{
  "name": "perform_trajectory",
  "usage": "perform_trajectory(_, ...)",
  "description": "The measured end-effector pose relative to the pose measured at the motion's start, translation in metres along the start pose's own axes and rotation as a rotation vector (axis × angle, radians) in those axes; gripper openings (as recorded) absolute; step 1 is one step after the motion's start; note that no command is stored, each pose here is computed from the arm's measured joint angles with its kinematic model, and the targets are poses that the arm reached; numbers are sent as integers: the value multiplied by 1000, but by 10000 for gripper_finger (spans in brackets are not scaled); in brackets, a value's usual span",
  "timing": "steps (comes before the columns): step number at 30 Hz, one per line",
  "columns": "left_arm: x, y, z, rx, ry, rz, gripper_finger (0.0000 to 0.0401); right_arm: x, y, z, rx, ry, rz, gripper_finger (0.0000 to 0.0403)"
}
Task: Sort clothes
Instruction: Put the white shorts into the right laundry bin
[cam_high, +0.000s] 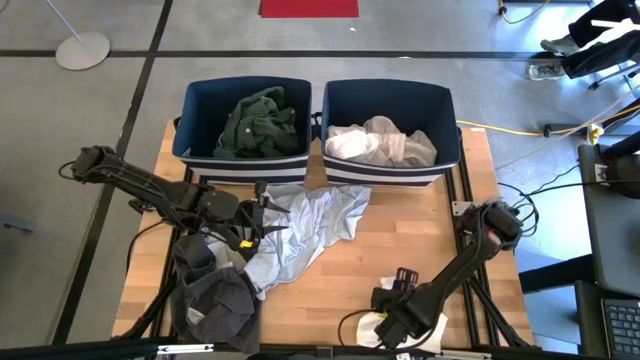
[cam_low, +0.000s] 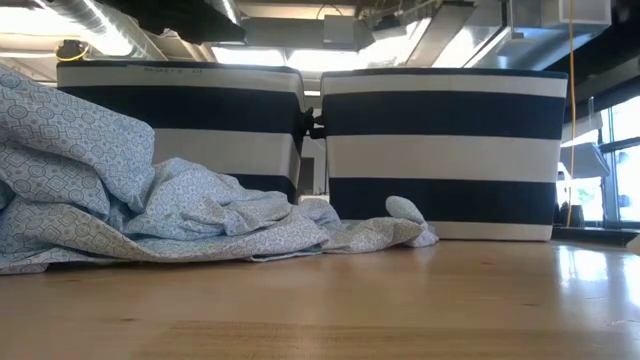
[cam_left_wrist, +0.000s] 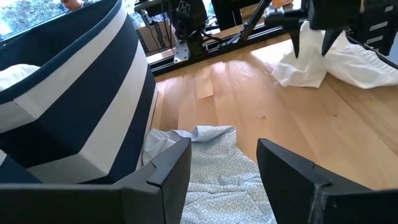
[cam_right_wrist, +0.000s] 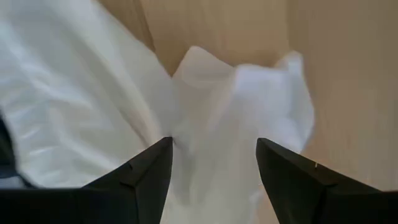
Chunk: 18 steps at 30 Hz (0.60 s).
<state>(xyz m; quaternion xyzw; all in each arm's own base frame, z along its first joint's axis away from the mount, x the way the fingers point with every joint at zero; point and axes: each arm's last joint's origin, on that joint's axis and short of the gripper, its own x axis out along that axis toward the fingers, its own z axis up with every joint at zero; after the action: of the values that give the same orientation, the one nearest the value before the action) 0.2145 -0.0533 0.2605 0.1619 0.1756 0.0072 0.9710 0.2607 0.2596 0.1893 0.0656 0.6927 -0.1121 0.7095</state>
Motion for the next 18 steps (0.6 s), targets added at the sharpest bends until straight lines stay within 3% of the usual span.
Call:
perform_trajectory(6, 0, 0, 0, 0, 0, 0, 172, 39, 6, 2, -79, 51, -29, 234)
perform_trajectory(13, 0, 0, 0, 6, 0, 0, 172, 59, -12, 12, -54, 119, -88, 233)
perform_trajectory(18, 0, 0, 0, 9, 0, 0, 172, 62, -23, 24, -32, 137, -101, 188)
